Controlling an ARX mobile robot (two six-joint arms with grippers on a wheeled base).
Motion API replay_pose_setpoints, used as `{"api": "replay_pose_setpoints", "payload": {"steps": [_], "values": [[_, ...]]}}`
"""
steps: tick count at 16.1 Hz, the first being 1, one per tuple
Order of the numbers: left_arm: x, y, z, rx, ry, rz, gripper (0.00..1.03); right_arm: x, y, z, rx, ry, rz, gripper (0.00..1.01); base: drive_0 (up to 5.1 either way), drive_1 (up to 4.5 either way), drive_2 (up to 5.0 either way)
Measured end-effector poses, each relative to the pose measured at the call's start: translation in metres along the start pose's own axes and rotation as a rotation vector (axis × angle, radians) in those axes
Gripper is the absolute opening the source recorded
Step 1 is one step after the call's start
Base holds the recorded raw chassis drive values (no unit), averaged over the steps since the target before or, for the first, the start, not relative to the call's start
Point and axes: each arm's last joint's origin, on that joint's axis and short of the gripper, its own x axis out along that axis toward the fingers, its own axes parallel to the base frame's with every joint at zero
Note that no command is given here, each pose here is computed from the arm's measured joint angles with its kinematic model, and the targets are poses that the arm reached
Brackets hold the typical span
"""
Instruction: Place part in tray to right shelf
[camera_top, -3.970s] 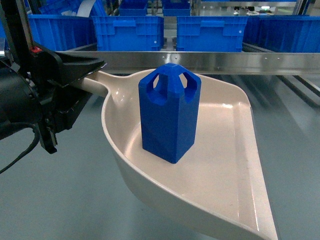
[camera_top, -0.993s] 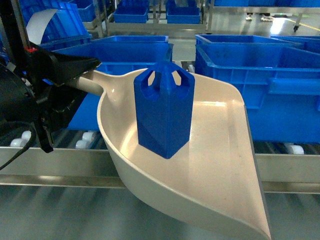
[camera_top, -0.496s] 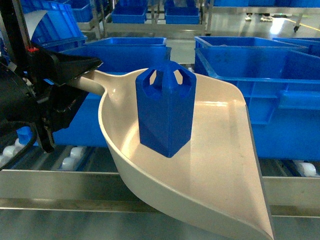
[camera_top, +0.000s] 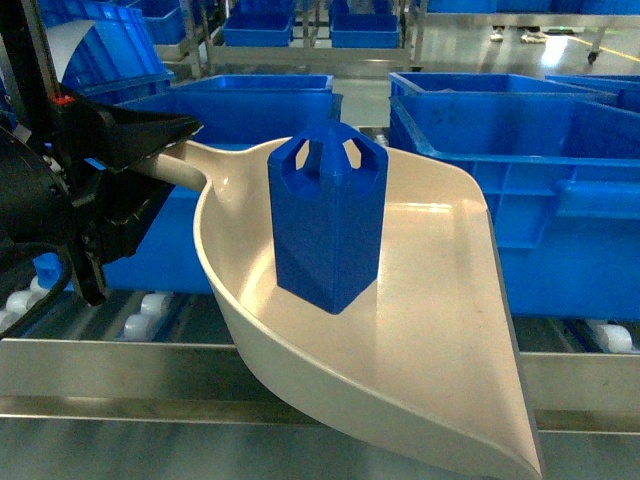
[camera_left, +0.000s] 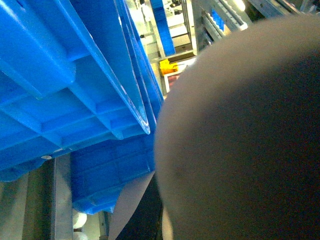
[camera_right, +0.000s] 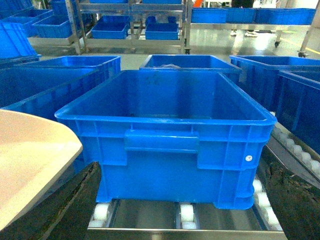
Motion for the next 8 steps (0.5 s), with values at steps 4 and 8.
{"api": "replay_pose_setpoints", "payload": {"steps": [4, 8], "values": [[0.0, 0.0, 0.0, 0.0, 0.0, 0.0, 0.16, 0.0, 0.0, 0.0, 0.0, 0.0, 0.0, 0.98, 0.0, 0.0, 0.0], [0.0, 0.0, 0.0, 0.0, 0.0, 0.0, 0.16, 0.0, 0.0, 0.0, 0.0, 0.0, 0.0, 0.98, 0.0, 0.0, 0.0]]}}
